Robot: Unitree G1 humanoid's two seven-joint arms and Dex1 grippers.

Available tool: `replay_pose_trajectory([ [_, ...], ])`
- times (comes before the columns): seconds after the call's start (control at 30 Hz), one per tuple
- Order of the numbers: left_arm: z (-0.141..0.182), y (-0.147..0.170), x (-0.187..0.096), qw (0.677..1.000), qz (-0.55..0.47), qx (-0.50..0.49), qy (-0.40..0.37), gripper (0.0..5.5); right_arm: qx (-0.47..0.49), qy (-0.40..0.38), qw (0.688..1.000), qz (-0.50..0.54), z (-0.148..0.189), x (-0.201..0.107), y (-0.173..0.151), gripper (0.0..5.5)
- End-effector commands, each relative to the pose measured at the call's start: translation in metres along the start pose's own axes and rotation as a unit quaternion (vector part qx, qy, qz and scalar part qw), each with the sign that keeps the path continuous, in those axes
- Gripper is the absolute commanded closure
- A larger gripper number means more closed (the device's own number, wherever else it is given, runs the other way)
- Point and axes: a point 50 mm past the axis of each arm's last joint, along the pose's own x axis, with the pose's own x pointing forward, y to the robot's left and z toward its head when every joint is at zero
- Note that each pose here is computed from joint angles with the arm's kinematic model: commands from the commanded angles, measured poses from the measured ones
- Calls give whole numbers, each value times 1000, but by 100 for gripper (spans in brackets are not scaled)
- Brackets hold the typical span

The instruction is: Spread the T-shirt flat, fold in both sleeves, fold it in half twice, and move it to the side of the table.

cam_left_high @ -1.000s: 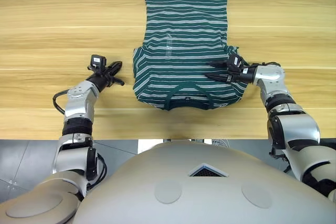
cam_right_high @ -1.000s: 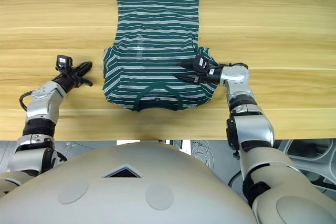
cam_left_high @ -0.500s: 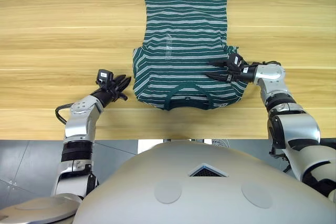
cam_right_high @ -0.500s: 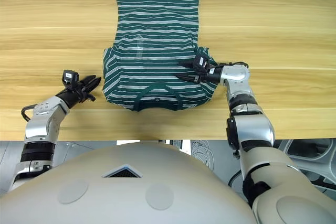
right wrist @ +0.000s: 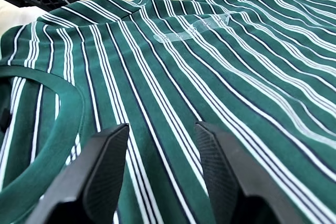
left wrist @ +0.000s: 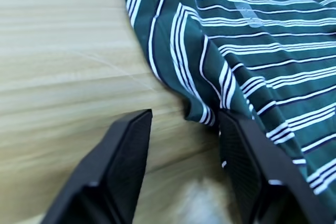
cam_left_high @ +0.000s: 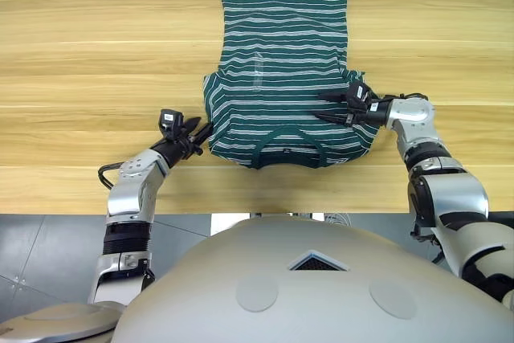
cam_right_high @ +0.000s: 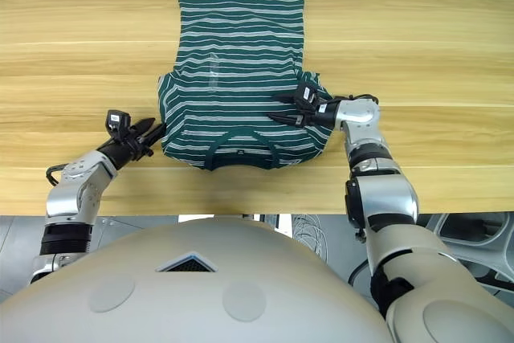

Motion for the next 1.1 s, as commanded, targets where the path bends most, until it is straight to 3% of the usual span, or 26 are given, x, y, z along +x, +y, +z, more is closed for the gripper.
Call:
replay_pose_trajectory([
  [0.03, -5, -5, 3, 999, -3, -32, 11, 331, -8, 4, 1000, -1, 4, 3, -4, 317],
  [0.3, -10, -10, 14, 999, -7, -26, 30, 352, -7, 5, 1000, -4, 3, 3, -3, 317],
  [0.7, -6, -8, 19, 1000, -6, -14, 2, 547, -2, 2, 1000, -9, 1, 2, -2, 317],
  [1.1, 12, 26, -11, 995, 74, -29, -68, 547, -3, 10, 1000, -8, 3, 4, -4, 317],
])
